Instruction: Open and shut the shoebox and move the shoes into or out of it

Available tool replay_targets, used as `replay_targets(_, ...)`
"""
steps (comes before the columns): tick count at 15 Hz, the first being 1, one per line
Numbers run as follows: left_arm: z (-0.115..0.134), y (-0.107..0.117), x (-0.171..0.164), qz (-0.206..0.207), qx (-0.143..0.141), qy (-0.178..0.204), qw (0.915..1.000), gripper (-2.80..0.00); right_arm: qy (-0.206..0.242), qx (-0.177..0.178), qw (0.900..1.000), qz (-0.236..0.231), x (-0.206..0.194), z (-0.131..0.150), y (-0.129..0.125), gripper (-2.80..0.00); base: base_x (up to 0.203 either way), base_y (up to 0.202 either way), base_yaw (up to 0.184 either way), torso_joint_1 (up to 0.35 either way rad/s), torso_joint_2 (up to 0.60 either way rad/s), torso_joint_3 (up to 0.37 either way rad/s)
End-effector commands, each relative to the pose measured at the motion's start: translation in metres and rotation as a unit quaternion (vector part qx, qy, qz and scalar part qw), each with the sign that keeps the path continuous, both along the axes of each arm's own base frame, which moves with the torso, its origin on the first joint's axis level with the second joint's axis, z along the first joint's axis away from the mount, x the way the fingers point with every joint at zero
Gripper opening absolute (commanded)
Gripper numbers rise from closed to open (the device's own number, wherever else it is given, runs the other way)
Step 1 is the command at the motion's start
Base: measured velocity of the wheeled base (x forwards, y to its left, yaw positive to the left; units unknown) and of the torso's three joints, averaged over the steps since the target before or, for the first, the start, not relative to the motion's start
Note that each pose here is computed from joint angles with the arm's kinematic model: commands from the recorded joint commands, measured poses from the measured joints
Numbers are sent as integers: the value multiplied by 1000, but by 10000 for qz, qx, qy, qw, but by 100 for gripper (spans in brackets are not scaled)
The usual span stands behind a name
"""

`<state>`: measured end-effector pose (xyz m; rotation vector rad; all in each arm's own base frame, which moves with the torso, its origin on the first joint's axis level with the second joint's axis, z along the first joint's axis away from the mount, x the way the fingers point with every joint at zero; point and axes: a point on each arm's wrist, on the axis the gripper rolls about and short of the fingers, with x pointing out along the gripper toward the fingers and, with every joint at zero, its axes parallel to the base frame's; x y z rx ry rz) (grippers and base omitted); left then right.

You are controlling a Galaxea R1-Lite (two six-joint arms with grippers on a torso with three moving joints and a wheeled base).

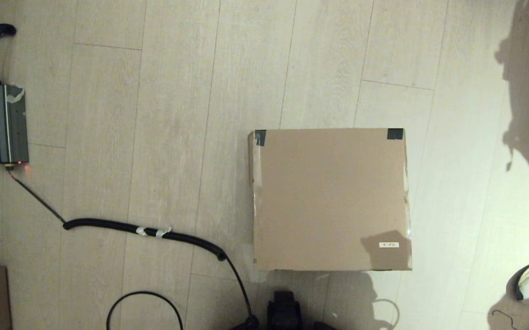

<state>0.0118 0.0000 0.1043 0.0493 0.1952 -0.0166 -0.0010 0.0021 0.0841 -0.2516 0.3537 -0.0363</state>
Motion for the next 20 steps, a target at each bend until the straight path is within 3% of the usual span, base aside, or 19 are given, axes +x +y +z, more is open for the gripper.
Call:
replay_targets(1,-26,0,-27,5,114,315,9994,-280,272,64,9995,146,2,0,0,-280,0,0,0,0,0,0)
replay_targets(2,-28,0,-30,9,139,286,9995,-280,355,187,9987,316,3,-1,0,-280,0,0,0,0,0,0)
replay_targets(3,-28,0,-34,-11,159,-13,9999,-280,271,348,9979,477,0,-1,0,-280,0,0,0,0,0,0)
replay_targets(5,-28,-1,-40,-67,180,-508,9985,-280,-342,555,9962,584,-11,-3,0,-280,0,0,0,0,0,0)
replay_targets(7,-28,-1,-40,-83,181,-536,9984,-280,-1087,592,9907,555,-23,-6,-1,-280,0,0,0,0,0,0)
replay_targets(10,-28,0,-40,-28,4,-540,9985,-280,-1703,664,9822,440,-22,-8,-2,-280,0,0,0,0,0,0)
replay_targets(14,-28,0,-40,102,-175,-540,9983,-280,-1734,843,9805,384,-22,-8,-2,-280,0,0,0,0,0,0)
replay_targets(20,-28,0,-40,108,-179,-540,9983,-280,-1735,886,9802,362,-22,-8,-2,-280,0,0,0,0,0,0)
